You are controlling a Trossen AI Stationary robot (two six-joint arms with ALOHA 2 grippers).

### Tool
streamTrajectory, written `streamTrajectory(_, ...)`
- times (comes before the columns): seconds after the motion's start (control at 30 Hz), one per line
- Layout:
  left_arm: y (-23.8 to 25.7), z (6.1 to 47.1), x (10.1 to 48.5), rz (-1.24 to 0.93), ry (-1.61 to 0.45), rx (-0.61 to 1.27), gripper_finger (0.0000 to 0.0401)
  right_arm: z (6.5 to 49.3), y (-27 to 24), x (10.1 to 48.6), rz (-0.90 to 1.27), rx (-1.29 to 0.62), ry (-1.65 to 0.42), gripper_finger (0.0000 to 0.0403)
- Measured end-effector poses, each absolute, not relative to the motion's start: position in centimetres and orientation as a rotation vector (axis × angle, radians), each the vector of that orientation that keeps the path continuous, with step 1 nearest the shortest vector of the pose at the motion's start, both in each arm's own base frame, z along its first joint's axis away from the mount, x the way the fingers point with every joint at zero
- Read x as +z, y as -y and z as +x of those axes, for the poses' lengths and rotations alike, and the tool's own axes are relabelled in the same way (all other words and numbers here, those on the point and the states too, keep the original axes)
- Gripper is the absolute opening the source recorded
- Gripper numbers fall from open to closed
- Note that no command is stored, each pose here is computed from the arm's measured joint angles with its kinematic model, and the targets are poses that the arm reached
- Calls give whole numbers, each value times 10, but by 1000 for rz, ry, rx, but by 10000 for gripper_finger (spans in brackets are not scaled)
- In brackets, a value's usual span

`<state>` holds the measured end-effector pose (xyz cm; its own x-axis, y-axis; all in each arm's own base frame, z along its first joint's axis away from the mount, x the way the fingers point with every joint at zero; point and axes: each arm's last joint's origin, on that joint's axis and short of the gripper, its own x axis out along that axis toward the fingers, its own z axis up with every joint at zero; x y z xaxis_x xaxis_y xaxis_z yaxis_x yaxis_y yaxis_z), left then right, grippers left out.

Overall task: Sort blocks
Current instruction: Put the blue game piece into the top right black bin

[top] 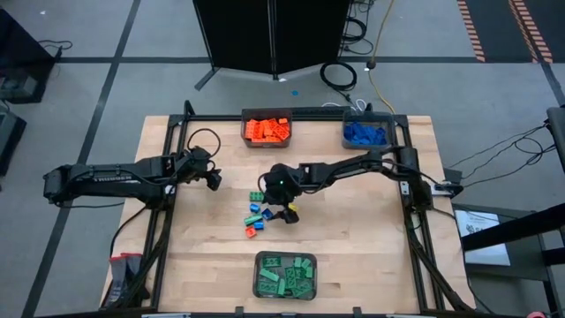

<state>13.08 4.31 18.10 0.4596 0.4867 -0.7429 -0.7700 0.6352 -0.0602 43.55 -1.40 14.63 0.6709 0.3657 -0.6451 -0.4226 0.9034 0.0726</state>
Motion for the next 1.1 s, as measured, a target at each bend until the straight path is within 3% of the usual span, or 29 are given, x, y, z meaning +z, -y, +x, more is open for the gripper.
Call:
streamTrajectory(0.4,-43,129,180,-423,-776,807,270,441,11,100,-76,465,-783,303)
streamTrajectory(0.6,-43,129,180,-423,-777,807,270,442,12,99,-96,431,-775,239)
streamTrajectory(0.8,-43,129,180,-423,-777,807,270,444,13,99,-42,343,-788,118)
streamTrajectory(1.1,-43,129,180,-418,-779,805,270,438,15,122,108,308,-801,120)
